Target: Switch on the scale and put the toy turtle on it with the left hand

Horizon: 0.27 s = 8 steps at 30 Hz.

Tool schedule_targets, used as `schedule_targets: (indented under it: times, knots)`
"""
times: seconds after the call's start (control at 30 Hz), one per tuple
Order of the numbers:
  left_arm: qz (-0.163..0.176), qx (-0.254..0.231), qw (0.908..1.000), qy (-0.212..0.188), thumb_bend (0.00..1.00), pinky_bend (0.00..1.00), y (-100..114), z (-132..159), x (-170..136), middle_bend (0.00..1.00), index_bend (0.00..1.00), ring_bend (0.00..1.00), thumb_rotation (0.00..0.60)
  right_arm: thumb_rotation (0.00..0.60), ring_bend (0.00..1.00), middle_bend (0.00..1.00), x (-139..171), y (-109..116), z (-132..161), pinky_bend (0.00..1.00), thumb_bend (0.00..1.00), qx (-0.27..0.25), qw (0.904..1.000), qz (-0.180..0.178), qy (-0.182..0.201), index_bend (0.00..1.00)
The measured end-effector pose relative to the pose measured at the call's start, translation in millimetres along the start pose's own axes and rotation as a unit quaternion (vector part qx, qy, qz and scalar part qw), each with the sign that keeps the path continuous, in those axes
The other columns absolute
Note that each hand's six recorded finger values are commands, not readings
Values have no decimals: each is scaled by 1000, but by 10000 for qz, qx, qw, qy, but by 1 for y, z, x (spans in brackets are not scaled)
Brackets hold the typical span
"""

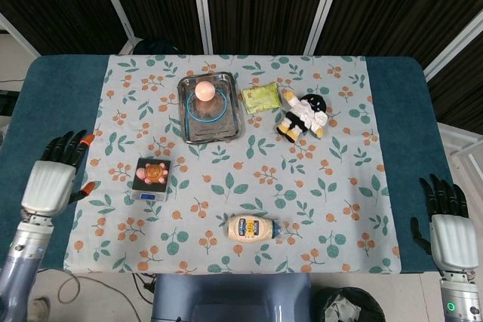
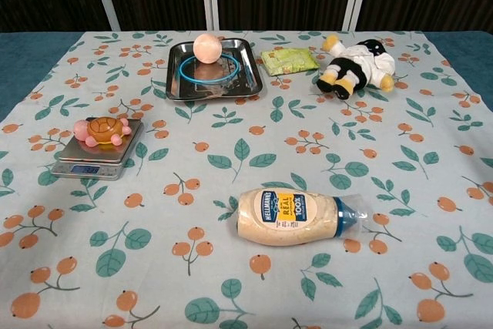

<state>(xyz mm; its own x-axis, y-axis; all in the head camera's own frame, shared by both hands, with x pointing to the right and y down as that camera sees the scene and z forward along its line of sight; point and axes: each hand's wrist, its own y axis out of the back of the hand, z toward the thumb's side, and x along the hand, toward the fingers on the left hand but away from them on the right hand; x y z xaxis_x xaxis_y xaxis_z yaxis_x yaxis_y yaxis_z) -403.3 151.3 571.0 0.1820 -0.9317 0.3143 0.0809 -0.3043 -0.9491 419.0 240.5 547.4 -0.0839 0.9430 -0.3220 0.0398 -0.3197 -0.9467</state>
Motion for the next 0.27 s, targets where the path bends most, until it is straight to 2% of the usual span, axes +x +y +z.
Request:
schedule_targets:
  times: [0.27]
  knots:
    - [-105,-261,9987,418,130,136,2,-60,-55,54,84,36,600,600,14,0,1,1,0,0,527,16,10000,-10,15,0]
